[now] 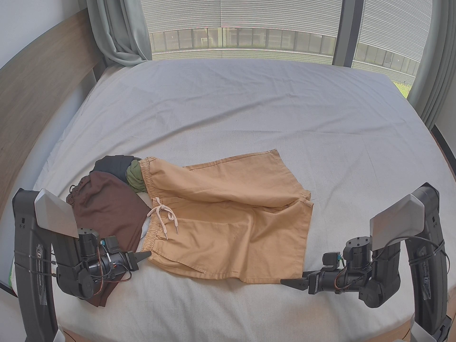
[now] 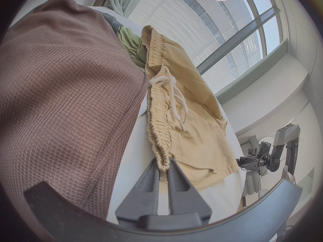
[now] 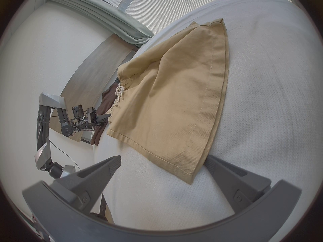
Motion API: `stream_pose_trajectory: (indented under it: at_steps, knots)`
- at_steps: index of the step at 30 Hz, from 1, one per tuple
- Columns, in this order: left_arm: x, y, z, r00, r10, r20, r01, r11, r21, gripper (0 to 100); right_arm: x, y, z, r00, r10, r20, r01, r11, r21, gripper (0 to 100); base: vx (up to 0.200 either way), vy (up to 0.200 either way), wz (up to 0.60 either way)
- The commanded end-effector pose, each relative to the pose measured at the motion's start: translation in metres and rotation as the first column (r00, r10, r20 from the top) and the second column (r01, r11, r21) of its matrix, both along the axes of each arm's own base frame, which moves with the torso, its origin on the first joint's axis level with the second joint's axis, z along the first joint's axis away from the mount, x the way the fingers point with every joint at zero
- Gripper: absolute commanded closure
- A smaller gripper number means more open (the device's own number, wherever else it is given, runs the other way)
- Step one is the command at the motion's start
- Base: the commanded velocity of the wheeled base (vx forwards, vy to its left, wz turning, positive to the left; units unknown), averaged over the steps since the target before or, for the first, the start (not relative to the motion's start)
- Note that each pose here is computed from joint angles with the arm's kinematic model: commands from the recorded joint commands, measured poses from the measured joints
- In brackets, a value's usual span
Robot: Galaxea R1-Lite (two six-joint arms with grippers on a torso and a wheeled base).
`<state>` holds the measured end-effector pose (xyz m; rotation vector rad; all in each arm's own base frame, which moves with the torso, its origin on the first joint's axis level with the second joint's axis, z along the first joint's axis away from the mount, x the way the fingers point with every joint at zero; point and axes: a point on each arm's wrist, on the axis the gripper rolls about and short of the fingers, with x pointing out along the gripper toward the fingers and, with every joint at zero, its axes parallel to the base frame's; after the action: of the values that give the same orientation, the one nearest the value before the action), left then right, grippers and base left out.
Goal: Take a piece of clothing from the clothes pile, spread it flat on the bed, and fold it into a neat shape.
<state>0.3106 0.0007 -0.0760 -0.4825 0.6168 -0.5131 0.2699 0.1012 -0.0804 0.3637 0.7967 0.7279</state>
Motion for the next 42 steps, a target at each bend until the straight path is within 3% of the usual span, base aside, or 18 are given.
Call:
stream_pose_trajectory:
  at_steps: [1,22,23,38,39,42]
  knots:
    - [-0.0001,-0.0002,-0.0002,1.0,-0.001,-0.001,0.001,1.0,0.0,100,-0.0004,-0.0002,-0.003,1.0,0.0,-0.01,0.0,1.0,-0.003,100,0.0,0.0,0.0]
    - [-0.0001,-0.0002,-0.0002,1.0,-0.001,-0.001,0.001,1.0,0.0,100,0.0016,-0.0001,-0.004,1.0,-0.004,-0.005,0.004,1.0,-0.003,100,0.0,0.0,0.0]
    - [-0.0001,-0.0002,-0.0002,1.0,-0.001,-0.001,0.001,1.0,0.0,100,0.0023,0.0001,-0.0042,1.0,-0.005,-0.002,0.005,1.0,-0.003,0,0.0,0.0,0.0]
    - [-0.0001,0.0003,-0.0002,1.0,0.001,-0.001,-0.001,1.0,0.0,100,0.0075,0.0003,-0.006,1.0,-0.016,0.01,0.016,1.0,-0.001,0,0.0,0.0,0.0]
    - [-0.0001,0.0003,-0.0002,1.0,0.001,-0.001,-0.001,1.0,0.0,100,0.0075,0.0003,-0.006,1.0,-0.016,0.01,0.016,1.0,-0.001,100,0.0,0.0,0.0]
    - [-0.0002,0.0003,-0.0007,1.0,0.001,-0.002,-0.001,1.0,0.0,100,0.0086,-0.0004,-0.0059,1.0,-0.019,0.013,0.019,1.0,0.0,100,0.0,0.0,0.0]
